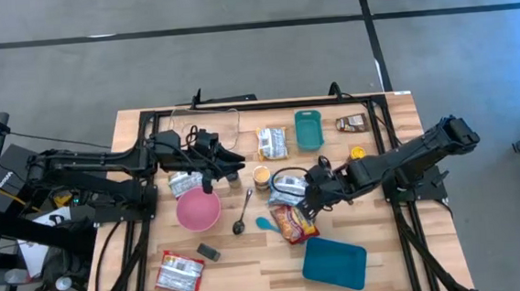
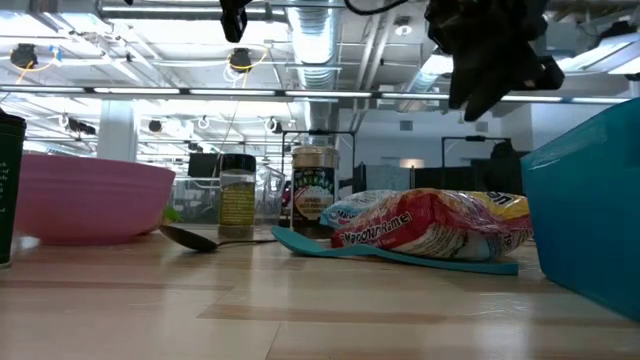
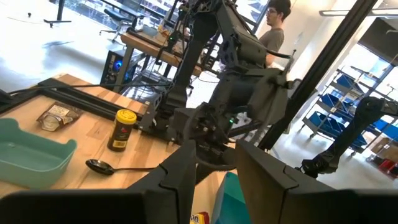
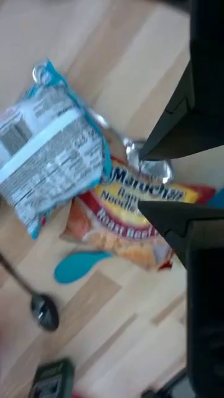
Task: Pick & Place Food Item
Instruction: Put the blue noodle pack into the transparent bin
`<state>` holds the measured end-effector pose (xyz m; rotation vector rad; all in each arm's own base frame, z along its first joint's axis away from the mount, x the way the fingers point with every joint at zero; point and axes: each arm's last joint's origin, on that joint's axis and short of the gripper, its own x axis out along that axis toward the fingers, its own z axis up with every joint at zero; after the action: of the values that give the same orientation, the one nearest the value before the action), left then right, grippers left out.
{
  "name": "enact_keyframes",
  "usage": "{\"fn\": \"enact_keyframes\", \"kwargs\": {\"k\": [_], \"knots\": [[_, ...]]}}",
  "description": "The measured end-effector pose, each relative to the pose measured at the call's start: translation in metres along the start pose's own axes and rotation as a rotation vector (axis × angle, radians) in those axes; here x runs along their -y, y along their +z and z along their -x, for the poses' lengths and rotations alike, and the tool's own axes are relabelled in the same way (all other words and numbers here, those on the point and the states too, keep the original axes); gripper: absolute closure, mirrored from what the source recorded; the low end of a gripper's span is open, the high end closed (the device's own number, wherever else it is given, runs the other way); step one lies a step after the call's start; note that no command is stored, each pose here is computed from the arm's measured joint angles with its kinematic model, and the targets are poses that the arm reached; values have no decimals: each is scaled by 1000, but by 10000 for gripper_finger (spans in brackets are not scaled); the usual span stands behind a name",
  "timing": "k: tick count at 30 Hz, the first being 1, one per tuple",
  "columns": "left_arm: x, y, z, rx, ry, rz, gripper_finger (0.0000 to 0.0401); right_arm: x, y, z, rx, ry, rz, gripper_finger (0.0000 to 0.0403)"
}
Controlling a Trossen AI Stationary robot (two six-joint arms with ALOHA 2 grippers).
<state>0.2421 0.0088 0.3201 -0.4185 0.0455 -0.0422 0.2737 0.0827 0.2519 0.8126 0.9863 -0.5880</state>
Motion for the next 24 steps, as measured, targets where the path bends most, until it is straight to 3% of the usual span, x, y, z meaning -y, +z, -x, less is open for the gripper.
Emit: {"fn": "enact_keyframes", "kwargs": {"k": [6,12,18,24], "knots": [[0,0,0,-1,0,5,293,-11,-10,3,9,82,-85,284],[0,0,0,1,-1,7,293,-29,-22,-14,21,146,-173,284],[0,0,0,4,-3,7,293,-38,-29,-41,39,132,-228,284],[0,0,0,2,-2,7,293,-34,-21,-41,114,107,-246,284]]}}
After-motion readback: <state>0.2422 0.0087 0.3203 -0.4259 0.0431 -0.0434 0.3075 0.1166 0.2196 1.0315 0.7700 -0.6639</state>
